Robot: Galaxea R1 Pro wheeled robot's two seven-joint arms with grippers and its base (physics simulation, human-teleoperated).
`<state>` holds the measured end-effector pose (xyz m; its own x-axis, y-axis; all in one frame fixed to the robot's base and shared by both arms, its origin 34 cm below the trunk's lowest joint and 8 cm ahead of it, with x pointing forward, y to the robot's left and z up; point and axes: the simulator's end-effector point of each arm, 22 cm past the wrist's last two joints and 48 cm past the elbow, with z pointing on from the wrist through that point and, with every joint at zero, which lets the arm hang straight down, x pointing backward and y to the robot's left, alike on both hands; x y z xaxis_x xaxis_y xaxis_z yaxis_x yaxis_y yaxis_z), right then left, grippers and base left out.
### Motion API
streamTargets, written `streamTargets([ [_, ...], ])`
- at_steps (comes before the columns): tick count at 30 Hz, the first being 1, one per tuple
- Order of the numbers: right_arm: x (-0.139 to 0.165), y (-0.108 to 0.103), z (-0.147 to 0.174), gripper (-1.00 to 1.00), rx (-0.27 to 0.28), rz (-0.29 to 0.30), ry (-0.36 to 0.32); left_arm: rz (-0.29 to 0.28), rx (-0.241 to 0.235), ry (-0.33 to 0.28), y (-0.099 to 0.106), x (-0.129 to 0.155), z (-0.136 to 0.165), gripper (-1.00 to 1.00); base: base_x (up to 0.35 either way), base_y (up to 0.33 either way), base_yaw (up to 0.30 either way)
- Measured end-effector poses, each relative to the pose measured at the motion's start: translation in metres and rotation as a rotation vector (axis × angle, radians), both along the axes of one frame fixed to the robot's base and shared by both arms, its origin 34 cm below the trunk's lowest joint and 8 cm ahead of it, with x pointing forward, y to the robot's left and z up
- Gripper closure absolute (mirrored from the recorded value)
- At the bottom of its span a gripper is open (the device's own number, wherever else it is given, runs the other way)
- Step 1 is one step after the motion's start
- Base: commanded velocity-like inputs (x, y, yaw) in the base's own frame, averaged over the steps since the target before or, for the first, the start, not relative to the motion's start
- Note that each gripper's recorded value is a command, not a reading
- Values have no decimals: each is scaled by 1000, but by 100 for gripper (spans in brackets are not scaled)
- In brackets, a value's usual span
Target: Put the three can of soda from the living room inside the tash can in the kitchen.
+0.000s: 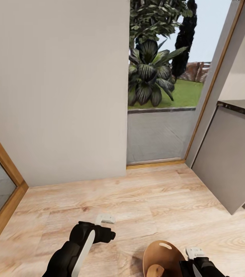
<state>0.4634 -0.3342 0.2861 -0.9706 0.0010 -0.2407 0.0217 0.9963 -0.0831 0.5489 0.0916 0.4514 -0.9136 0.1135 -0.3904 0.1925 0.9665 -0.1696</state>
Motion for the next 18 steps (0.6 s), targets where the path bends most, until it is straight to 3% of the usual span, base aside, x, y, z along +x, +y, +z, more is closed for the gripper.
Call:
streamTargets([
  [18,9,0,39,100,2,-2,-1,-4,-12,2,-3,7,36,-100,0,0,0],
])
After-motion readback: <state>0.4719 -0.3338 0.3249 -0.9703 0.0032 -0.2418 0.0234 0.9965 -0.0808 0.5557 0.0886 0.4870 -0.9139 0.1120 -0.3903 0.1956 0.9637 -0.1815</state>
